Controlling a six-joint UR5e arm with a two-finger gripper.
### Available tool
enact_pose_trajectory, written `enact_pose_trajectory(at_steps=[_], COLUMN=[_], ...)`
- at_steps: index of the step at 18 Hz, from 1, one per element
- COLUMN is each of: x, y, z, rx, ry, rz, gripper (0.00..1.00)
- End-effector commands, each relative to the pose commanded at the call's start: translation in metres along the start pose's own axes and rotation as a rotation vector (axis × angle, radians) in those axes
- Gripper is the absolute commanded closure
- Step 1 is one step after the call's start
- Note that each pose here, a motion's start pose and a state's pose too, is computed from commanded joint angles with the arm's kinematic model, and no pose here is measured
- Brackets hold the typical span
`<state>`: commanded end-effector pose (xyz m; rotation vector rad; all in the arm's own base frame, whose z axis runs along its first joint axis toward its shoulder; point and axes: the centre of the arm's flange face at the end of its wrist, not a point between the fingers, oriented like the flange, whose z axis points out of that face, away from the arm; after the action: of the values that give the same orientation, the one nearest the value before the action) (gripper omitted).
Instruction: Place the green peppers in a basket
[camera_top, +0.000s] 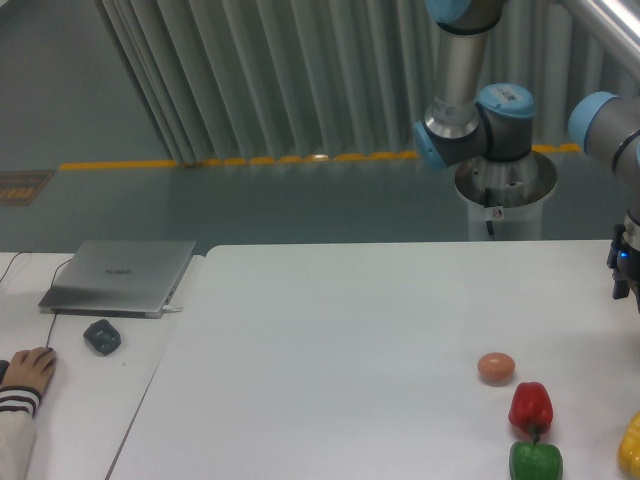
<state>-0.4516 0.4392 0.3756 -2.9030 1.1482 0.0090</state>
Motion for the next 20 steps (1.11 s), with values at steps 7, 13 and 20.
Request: enact_pose_trajectory(at_steps=[7,13,20], x=[0.003,0.008,0.001], y=[-0.001,0.0,-0.022], z=[0.003,0.015,0.014], rx=[0.007,0.004,0.082], ry=[0.005,-0.04,-0.09], rz=[-0.009,-0.082,-0.327], gripper=[0.0,0.0,0.0])
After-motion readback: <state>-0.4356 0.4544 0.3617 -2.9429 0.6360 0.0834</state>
